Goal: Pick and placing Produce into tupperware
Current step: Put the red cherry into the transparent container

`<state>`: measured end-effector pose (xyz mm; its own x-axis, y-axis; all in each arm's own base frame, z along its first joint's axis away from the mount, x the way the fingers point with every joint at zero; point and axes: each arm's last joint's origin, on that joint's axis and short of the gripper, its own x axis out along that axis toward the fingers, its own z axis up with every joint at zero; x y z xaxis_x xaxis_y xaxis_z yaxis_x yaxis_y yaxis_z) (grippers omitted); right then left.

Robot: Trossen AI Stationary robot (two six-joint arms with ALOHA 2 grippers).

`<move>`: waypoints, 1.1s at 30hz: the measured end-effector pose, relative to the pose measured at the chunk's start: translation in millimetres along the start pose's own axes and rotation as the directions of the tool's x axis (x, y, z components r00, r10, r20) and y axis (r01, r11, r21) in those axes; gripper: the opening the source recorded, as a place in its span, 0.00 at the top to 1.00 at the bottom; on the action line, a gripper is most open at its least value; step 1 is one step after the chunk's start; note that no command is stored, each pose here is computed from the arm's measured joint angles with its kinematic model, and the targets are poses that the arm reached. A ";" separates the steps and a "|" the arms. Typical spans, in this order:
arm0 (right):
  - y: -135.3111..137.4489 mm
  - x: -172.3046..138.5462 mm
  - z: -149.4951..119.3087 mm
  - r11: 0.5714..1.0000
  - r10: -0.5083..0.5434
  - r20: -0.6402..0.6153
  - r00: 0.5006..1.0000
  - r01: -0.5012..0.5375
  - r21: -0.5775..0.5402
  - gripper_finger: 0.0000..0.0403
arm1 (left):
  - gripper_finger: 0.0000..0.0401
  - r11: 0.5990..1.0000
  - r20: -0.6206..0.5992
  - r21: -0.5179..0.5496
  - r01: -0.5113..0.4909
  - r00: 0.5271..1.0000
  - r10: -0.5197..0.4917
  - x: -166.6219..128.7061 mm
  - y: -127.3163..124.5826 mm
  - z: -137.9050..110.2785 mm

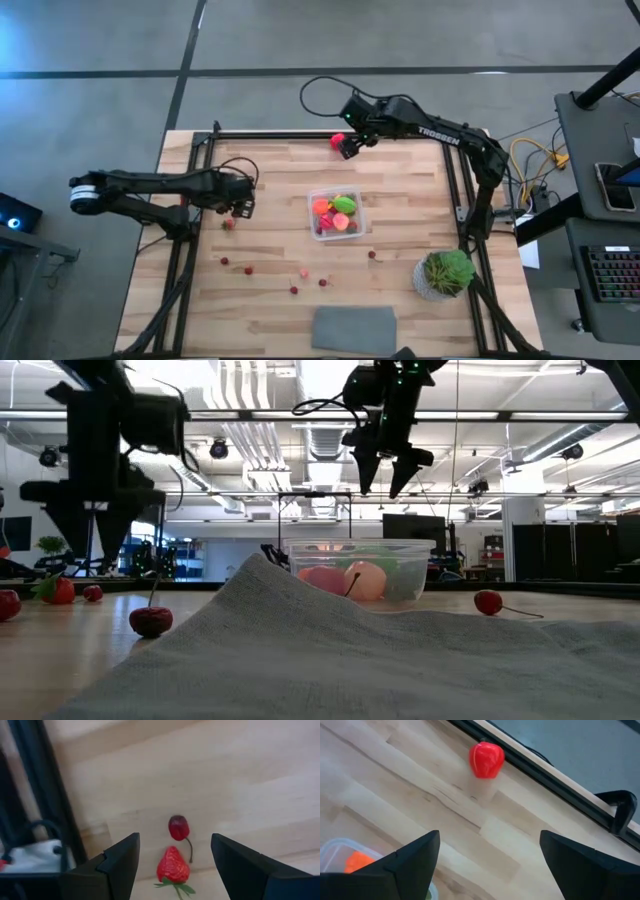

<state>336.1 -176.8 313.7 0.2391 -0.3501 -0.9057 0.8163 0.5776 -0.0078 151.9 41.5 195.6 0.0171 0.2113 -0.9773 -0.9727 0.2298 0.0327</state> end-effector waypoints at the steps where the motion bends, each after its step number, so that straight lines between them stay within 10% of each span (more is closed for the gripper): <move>1: -0.1 0.8 -0.3 1.000 -0.001 -0.002 1.000 0.001 -0.001 0.17 | 0.42 1.000 -0.012 -0.015 0.011 1.000 -0.011 4.7 0.1 -1.7; 20: -0.4 7.0 -3.6 1.000 -0.009 -0.017 1.000 0.008 -0.014 0.18 | 0.43 0.998 -0.019 -0.053 0.029 0.999 -0.031 41.1 2.9 -12.0; 33: -0.4 7.0 -3.6 1.000 -0.008 -0.017 1.000 0.008 -0.013 0.18 | 0.69 0.999 -0.039 -0.048 0.021 0.999 -0.023 54.3 -6.0 -11.1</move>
<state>335.6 -176.8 305.8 0.2236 -0.3426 -0.9125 0.8112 0.5845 -0.0206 156.1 41.1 140.0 0.0300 0.1687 -0.9852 -0.9822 0.1881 0.0023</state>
